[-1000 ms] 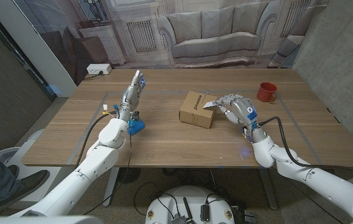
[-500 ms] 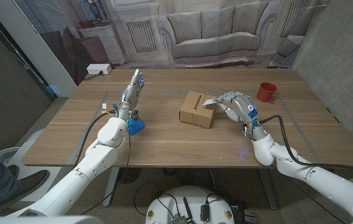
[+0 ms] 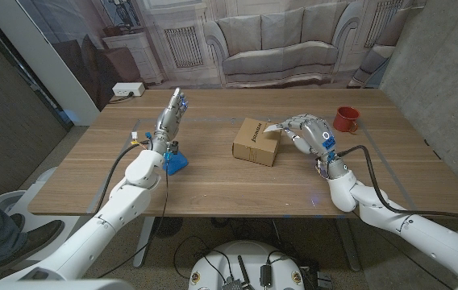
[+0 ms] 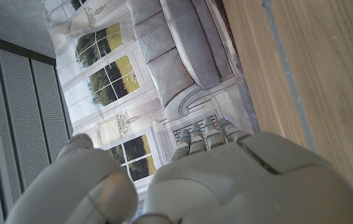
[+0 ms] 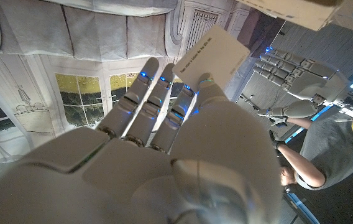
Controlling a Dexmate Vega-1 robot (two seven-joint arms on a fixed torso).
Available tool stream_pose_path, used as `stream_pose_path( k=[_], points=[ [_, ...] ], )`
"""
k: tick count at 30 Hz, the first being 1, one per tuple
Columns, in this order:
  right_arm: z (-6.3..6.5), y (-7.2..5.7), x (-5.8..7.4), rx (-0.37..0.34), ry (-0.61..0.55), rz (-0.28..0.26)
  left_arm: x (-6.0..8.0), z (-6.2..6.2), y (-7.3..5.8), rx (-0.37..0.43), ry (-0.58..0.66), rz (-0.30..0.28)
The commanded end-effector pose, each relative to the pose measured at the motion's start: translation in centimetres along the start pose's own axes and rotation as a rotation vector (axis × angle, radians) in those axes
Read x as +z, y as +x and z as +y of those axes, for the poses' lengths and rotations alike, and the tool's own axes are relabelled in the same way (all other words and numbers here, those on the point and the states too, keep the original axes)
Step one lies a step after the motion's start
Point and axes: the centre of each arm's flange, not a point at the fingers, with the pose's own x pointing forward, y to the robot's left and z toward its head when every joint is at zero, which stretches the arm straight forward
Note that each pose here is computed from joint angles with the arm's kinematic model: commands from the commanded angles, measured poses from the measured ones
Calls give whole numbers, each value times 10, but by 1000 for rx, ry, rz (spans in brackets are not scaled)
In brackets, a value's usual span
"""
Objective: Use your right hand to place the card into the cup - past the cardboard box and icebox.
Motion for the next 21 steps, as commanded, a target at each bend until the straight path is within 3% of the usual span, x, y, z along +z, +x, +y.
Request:
stream_pose_path(
  k=[1,12,21],
  points=[
    [-12,14,1,-10,-5,24,-5,-1,7,-15,-11,10],
    [-13,12,-2,-12,-23,47,-13,-3,13,-24,-31,15],
    [-21,15,-10,-30,-30,117,-20,-2,15,-24,-54,15]
  ],
)
